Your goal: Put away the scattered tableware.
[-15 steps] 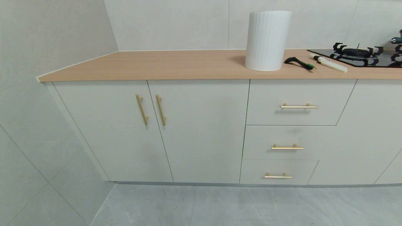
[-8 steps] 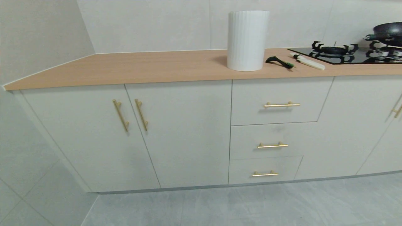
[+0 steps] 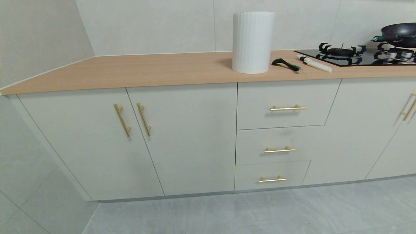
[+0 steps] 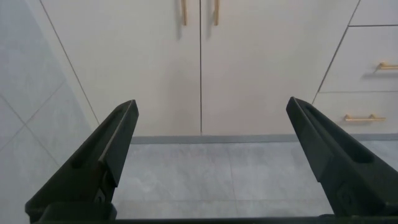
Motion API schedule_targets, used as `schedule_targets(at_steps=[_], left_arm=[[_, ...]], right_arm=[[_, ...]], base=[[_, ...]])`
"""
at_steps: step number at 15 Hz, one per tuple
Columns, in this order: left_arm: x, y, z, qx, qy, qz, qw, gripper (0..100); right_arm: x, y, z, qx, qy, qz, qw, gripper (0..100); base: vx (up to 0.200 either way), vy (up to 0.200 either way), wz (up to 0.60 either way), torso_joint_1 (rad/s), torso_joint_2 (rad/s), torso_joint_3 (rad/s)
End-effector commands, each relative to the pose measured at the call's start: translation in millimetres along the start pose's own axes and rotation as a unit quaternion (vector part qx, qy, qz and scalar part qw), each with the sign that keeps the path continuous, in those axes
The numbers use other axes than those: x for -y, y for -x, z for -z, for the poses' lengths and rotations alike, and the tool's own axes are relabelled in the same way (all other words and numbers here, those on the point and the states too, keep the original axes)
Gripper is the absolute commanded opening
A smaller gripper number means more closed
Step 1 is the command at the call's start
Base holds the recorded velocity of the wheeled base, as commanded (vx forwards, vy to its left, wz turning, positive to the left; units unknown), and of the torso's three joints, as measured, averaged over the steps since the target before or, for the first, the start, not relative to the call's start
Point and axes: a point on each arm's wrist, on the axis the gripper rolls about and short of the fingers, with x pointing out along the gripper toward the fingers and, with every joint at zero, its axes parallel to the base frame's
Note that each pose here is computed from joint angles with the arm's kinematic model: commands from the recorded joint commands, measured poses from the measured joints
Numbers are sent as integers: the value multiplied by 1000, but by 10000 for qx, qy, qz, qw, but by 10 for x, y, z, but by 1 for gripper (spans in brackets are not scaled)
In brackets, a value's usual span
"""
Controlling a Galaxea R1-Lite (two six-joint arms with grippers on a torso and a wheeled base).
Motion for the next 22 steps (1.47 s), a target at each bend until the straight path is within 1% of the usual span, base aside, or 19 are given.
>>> schedule_targets(at_steps=[1, 3, 6, 15, 22], left_arm=[[0, -1, 1, -7, 3, -3, 10000, 100], [0, -1, 1, -7, 3, -3, 10000, 100], [0, -1, 1, -7, 3, -3, 10000, 100], [0, -1, 1, -7, 3, -3, 10000, 100], [0, -1, 1, -7, 3, -3, 10000, 100]], right_arm=[[0, -1, 0, -8, 2, -2, 10000, 100], [0, -1, 0, -8, 2, -2, 10000, 100], [1, -1, 0, -8, 2, 6, 10000, 100], [1, -1, 0, -8, 2, 6, 10000, 100], [1, -1, 0, -8, 2, 6, 10000, 100]], base=[[0, 0, 0, 0, 0, 0], [0, 0, 0, 0, 0, 0], [0, 0, 600, 1, 2, 4], [0, 0, 0, 0, 0, 0], [200, 0, 0, 2, 1, 3]])
